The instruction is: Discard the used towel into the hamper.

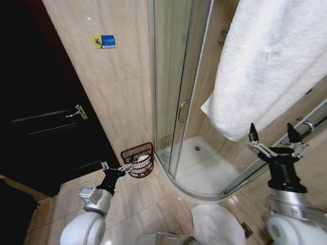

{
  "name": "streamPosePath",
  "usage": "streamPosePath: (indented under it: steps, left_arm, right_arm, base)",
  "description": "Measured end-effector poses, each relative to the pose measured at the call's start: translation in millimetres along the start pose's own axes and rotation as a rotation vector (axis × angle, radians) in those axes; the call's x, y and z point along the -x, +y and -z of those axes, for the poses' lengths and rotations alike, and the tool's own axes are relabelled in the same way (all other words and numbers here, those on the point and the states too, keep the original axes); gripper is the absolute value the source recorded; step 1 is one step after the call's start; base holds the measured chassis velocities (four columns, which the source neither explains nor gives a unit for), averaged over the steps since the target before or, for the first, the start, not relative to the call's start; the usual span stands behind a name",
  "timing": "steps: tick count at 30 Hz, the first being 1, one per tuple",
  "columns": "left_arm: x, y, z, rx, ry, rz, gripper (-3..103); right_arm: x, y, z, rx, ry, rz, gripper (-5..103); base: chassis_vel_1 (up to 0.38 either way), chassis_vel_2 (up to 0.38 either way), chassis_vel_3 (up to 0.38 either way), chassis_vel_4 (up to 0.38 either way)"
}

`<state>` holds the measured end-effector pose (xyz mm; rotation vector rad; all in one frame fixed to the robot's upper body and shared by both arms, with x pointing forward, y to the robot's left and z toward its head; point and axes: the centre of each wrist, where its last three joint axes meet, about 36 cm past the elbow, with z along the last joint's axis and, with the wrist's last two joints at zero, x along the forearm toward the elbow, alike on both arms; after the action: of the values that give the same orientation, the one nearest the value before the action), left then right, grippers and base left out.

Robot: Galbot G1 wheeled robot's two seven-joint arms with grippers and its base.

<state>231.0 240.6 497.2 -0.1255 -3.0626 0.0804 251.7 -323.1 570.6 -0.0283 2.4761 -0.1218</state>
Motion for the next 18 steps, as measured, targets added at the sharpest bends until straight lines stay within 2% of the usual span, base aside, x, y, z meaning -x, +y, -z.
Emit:
streamPosePath:
  steps: [6,13,18]
  left_arm:
    - [0.0,0.0,0.0,0.000,0.000,0.000,100]
    - [0.0,0.0,0.0,0.000,0.000,0.000,100]
    - [0.0,0.0,0.0,0.000,0.000,0.000,100]
  right_arm:
    - [25.7,-17.2,15.8,-0.006,-0.049,0.045,100]
    - [61.8,-32.7,43.5,0.025,-0.120,0.099,100]
    - [89.0,-44.1,75.9,-0.004,-0.199,0.164,100]
  base:
    - [0.000,0.000,0.000,0.000]
    - [0.000,0.000,0.000,0.000]
    - [0.000,0.000,0.000,0.000]
